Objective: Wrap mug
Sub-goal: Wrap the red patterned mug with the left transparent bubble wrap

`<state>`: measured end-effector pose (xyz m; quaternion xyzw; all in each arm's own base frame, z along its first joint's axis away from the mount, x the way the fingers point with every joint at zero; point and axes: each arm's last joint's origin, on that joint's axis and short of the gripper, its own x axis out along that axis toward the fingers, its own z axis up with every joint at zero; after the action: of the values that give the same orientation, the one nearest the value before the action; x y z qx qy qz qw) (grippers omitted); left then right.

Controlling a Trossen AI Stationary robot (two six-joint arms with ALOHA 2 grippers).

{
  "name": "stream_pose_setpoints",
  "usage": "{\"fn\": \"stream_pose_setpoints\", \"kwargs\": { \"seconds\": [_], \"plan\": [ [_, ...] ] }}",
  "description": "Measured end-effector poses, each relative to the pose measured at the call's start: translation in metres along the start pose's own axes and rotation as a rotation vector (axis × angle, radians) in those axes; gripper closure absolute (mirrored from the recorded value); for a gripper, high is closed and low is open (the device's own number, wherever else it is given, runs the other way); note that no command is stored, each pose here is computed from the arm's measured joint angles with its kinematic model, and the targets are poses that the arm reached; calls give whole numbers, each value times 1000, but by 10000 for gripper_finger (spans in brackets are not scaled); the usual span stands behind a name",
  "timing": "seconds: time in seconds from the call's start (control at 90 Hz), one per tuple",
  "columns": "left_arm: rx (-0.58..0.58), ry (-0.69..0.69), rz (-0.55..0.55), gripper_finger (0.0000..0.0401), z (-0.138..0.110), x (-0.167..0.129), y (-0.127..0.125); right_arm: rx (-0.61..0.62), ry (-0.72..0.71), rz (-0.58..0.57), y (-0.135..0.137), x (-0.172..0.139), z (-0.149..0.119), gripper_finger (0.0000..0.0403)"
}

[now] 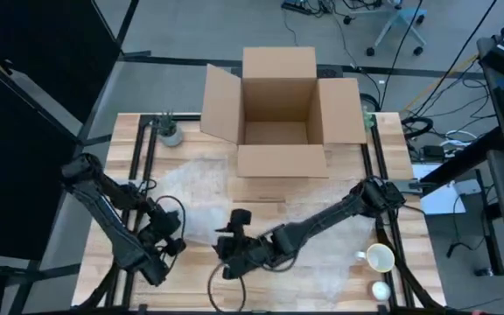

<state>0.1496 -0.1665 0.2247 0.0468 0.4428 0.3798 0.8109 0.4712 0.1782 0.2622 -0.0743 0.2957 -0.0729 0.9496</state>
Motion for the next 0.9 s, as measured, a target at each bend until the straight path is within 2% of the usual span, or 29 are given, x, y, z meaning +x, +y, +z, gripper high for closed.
{"fn": "stream_pose_setpoints", "kwargs": {
  "seconds": [0.122,0.244,0.356,0.533,0.722,0.9],
  "plan": [
    [-50,-3,3,401,-7,8,-1,3,-35,35,-30,16,9,206],
    [-57,-4,-5,401,-13,14,-3,18,-89,127,-54,36,14,206],
    [-64,-10,-19,401,-16,17,-5,14,-93,186,-63,58,6,206],
    [-67,-3,-20,396,-21,22,-5,-5,-85,179,-73,85,-8,206],
    [-62,47,-13,342,-22,21,-4,-17,-98,162,-78,98,-14,206],
    [-70,56,-103,271,-7,4,4,-8,-125,156,-82,97,-11,206]
  ]
}}
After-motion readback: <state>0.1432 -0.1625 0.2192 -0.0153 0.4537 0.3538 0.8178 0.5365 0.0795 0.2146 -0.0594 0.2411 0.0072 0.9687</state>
